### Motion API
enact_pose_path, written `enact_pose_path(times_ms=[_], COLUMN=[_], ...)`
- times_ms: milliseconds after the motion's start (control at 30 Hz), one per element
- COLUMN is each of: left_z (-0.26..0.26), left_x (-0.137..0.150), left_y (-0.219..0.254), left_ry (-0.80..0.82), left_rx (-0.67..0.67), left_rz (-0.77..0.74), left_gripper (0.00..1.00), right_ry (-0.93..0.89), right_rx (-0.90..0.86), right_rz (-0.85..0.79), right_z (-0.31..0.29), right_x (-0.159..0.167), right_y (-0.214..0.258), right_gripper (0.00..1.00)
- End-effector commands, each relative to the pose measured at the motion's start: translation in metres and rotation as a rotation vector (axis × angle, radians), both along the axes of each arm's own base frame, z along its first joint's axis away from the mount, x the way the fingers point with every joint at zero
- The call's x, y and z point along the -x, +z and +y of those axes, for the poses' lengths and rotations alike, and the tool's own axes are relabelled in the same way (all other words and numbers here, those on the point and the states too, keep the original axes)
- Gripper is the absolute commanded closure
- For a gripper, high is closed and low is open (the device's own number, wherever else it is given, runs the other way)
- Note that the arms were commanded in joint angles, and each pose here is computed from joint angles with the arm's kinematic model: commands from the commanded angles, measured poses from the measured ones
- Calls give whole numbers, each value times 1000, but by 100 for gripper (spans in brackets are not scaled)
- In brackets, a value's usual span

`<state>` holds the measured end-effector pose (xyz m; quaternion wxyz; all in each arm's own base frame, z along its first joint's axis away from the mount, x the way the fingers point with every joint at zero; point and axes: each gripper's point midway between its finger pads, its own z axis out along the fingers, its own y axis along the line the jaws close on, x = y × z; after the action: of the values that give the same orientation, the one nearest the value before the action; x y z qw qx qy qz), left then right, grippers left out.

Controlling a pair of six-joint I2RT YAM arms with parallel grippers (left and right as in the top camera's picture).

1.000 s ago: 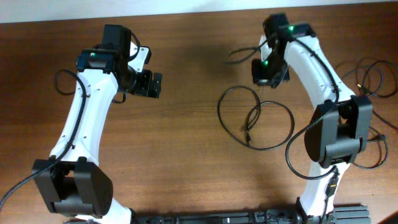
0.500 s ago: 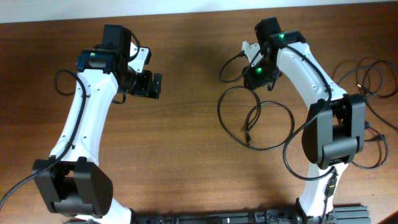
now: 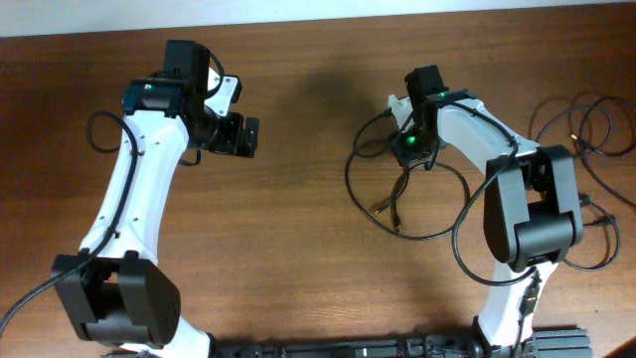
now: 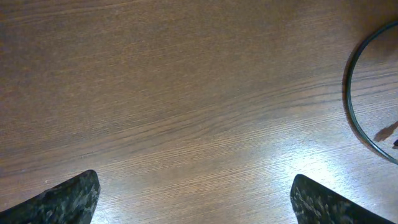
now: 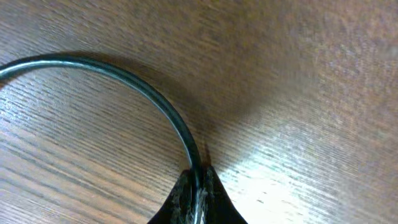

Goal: Untangle cables

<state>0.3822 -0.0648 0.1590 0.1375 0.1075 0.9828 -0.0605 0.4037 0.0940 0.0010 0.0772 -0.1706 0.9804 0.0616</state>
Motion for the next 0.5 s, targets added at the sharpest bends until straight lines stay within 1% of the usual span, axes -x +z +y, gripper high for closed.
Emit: enact_pose_path(times_ms=[0,100,200,400,467], left_z=[1,1,1,1,1], left_x=[-1,0,0,0,0], left_y=[0,0,0,0,0], left_ry=[14,14,14,14,14], left_rx=[0,0,0,0,0], left_rz=[1,4,3,4,3], left_gripper=[1,1,1,1,1], right_ry=[-112,-146,-213,-383,-421], right_rx=[-6,-8,-8,-11,-7], right_rz=[61,56,78,118,204], right_z=[-2,-11,-30,-100,-113], right_x=[8,-8,-12,-3,18], right_y=[8,54,101,145,144], right_gripper=[96,96,96,96,96])
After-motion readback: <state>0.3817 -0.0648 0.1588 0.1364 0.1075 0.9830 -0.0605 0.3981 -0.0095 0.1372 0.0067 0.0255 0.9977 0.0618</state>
